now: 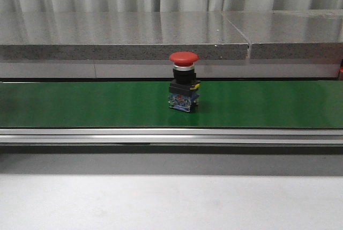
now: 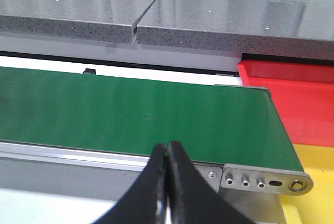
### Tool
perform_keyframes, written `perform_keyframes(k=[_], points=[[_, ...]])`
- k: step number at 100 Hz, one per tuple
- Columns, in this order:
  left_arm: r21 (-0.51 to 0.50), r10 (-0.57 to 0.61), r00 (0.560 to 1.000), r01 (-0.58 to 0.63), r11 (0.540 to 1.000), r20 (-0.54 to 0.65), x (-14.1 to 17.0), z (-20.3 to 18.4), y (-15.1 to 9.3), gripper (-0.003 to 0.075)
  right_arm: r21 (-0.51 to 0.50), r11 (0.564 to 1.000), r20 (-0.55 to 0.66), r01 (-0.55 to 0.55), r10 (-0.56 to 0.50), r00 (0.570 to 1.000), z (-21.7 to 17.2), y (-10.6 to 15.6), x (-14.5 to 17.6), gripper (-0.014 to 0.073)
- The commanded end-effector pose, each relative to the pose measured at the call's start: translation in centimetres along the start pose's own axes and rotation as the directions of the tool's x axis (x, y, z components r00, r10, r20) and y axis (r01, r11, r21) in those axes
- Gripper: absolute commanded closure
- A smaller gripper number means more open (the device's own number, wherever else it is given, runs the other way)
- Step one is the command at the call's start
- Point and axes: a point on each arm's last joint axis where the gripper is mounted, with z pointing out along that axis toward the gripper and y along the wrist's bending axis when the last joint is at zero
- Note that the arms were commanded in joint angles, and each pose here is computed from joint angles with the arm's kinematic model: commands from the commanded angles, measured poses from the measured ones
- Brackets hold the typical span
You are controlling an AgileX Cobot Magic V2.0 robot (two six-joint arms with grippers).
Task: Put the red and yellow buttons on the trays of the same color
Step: 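Carry the yellow button onto the belt and open the left gripper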
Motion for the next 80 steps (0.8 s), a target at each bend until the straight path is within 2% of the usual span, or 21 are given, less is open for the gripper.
perform_keyframes(k=[1,15,26,43,58,70,80], points=[[0.003,0.021,0.993,-0.021,1.000,0.115,-1.0,-2.0,0.0,0.0022,0.000,1.000,0.106,0.003,-0.003,0.994,-0.2,0.0,-1.2,0.0663],[0.013,0.037,0.978,-0.040,0.999,0.204,-1.6,-2.6,-0.4,0.0070,0.000,1.000,0.106,0.003,-0.003,0.994,-0.2,0.0,-1.2,0.0663],[0.023,0.067,0.956,-0.077,0.997,0.286,-1.9,-4.0,-1.2,0.0072,0.000,1.000,0.106,0.003,-0.003,0.994,-0.2,0.0,-1.2,0.0663],[0.054,0.109,0.885,-0.149,0.987,0.453,-1.9,-7.6,-3.5,0.0073,0.000,1.000,0.106,0.003,-0.003,0.994,-0.2,0.0,-1.2,0.0663],[0.081,0.132,0.842,-0.203,0.976,0.523,-0.9,-10.5,-5.1,0.0073,0.000,1.000,0.106,0.003,-0.003,0.994,-0.2,0.0,-1.2,0.0663],[0.103,0.128,0.803,-0.229,0.968,0.581,0.4,-12.8,-5.7,0.0073,0.000,1.000,0.106,0.003,-0.003,0.994,-0.2,0.0,-1.2,0.0663],[0.119,0.110,0.754,-0.243,0.963,0.648,2.2,-14.6,-5.5,0.0083,0.000,1.000,0.106,0.003,-0.003,0.994,-0.2,0.0,-1.2,0.0663]])
